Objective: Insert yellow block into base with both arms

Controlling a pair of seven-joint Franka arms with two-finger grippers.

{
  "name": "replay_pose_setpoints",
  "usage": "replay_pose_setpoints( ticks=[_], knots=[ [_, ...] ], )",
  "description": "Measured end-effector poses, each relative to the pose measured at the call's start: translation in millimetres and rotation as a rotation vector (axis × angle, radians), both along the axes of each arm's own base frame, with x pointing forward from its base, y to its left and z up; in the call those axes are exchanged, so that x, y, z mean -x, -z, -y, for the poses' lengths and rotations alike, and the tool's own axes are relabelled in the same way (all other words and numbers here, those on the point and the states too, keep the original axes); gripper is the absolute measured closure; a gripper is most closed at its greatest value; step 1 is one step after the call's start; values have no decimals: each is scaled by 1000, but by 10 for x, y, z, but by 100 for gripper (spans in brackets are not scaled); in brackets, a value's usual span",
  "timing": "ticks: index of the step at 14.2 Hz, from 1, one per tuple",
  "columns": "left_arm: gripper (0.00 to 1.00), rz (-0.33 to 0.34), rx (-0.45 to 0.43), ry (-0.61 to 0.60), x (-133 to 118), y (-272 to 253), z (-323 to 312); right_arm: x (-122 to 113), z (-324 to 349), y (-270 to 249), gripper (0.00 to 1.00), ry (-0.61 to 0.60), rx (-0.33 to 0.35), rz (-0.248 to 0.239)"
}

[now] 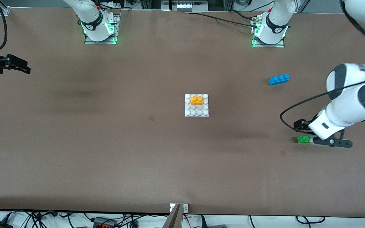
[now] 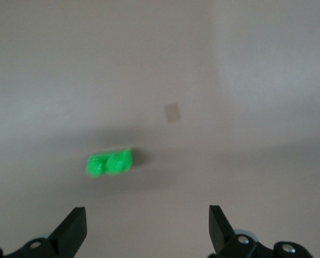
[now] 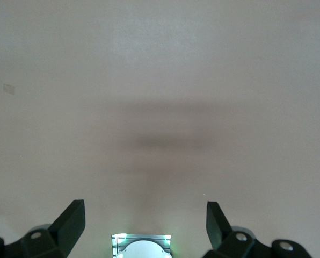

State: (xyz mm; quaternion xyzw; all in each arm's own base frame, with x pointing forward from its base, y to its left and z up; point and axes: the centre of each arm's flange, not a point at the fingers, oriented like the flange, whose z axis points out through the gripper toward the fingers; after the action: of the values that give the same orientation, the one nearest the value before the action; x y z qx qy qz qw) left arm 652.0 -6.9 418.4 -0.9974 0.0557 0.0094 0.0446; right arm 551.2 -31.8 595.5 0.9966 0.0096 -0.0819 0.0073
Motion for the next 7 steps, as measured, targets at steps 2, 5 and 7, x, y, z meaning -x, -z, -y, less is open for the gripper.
replay_pose_setpoints(
  ticks=[2,5,7],
  knots=[
    [0,-14,46,-25,192,-504,7,-1,2,2,0,0,0,0],
    [0,-41,75,-20,514,-1040,-76,-1,3,3,0,1,0,-1],
    [0,-41,128,-38,658,-1213,-51,-1,4,3,0,1,0,-1]
  ],
)
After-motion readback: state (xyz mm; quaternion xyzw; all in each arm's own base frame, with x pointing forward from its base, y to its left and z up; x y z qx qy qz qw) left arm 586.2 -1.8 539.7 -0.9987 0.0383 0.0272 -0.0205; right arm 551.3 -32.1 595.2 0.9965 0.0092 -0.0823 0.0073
